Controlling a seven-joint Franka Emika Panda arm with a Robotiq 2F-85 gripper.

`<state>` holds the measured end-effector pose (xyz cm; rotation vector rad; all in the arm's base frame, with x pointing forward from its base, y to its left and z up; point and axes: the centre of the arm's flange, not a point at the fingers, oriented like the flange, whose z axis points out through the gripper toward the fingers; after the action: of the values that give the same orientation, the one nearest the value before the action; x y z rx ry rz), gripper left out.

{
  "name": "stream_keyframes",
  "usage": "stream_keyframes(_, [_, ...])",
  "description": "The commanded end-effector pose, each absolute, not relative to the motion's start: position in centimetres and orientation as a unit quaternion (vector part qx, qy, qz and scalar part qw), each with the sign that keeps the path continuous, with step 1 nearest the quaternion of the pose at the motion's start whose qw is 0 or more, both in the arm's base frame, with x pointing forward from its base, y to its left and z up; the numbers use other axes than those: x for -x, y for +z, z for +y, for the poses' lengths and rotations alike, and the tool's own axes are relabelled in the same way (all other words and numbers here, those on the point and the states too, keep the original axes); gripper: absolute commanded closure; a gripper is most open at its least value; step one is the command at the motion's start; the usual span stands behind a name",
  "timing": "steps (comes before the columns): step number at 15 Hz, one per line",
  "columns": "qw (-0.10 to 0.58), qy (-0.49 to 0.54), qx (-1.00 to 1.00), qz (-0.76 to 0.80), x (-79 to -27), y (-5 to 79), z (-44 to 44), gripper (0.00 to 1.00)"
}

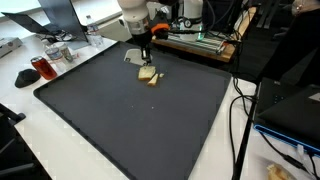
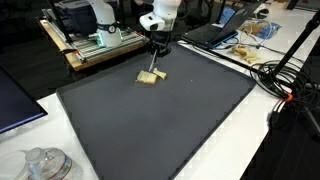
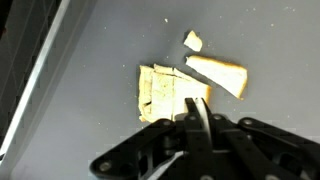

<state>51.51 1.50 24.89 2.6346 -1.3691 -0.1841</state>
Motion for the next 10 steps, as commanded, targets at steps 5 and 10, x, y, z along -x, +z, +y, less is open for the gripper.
stream_keyframes(5, [0.115,-0.02,-0.868,-0.483,-51.0,25.6,2.2,0.96])
stream_keyframes(10, [0.115,-0.012,-0.864,-0.49,-50.7,25.4,3.0,0.99])
